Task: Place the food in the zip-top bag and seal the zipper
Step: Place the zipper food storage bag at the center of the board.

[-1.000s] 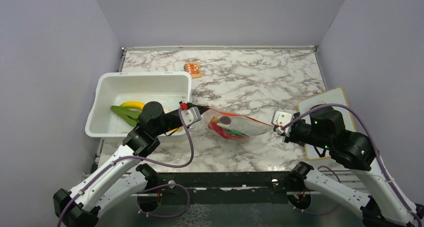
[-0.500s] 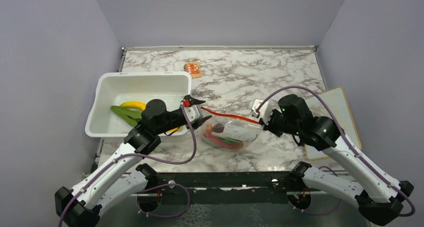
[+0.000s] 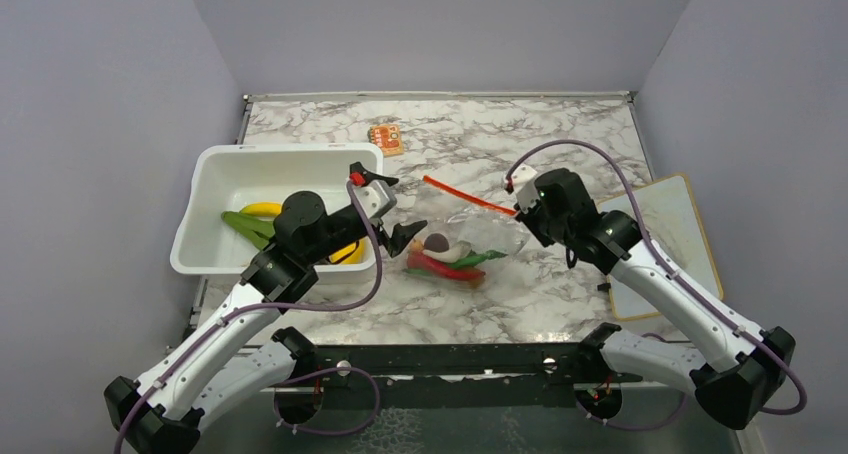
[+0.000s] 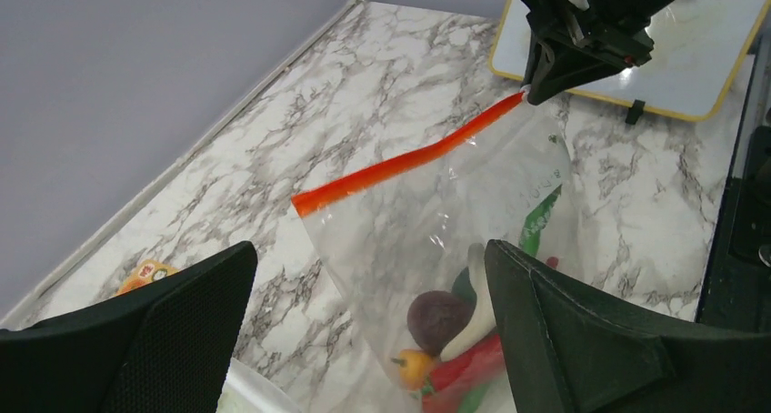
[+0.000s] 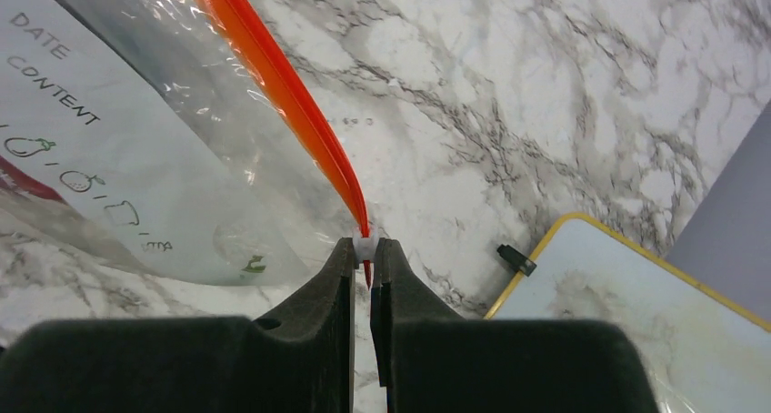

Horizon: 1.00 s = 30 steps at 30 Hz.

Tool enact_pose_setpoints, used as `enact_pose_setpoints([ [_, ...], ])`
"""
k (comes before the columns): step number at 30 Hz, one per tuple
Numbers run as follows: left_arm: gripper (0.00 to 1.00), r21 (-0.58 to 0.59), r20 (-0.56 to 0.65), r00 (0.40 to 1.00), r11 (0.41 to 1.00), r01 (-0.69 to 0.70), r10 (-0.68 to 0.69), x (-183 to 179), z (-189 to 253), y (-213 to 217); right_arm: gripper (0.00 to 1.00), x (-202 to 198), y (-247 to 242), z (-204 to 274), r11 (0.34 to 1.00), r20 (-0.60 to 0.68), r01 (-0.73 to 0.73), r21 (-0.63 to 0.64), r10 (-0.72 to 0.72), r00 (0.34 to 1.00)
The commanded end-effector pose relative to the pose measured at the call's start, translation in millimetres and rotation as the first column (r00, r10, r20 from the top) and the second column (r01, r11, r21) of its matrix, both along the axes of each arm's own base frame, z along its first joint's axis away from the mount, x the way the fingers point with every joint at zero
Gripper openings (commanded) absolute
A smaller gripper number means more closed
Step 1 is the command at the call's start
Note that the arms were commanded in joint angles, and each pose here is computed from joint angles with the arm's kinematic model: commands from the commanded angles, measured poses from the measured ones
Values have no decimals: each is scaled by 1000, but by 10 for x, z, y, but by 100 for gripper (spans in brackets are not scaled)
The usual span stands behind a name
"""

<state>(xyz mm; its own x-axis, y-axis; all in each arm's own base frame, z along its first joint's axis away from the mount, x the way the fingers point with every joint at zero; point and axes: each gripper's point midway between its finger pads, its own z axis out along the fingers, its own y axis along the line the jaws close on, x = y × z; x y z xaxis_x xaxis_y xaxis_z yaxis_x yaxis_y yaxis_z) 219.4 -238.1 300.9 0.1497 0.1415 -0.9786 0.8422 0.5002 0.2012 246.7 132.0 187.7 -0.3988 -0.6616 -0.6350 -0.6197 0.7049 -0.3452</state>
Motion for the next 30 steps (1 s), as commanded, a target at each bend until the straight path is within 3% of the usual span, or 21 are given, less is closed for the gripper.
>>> enact_pose_setpoints([
  [1, 99, -84, -155, 975, 982, -172, 157, 141, 106, 141, 7, 300, -284, 93, 984, 59, 172, 39, -174, 983],
  [5, 99, -70, -263, 937, 964, -255, 229, 212, 34, 198, 17, 373, -278, 92, 975, 34, 208, 80, -211, 977],
  [7, 99, -53, -295, 917, 953, -298, 270, 264, -18, 232, 32, 375, -216, 92, 976, 17, 194, 101, -196, 980],
  [11, 99, -62, -366, 852, 904, -423, 374, 394, -79, 345, 72, 326, -96, 171, 973, -12, 163, 162, -163, 987],
  [16, 99, -69, -384, 822, 875, -480, 421, 449, -69, 414, 82, 325, 50, 533, 938, 26, 152, 311, -168, 985],
  [18, 99, -86, -382, 826, 875, -477, 414, 445, -17, 409, 97, 305, 107, 692, 916, 26, 153, 372, -175, 984],
  [25, 99, -168, -378, 845, 869, -465, 379, 413, 262, 389, 100, 183, 238, 1048, 793, -63, 239, 561, -246, 967],
  [30, 99, -204, -357, 849, 854, -478, 390, 389, 450, 458, 100, 51, 240, 1302, 714, -50, 223, 663, -255, 966],
])
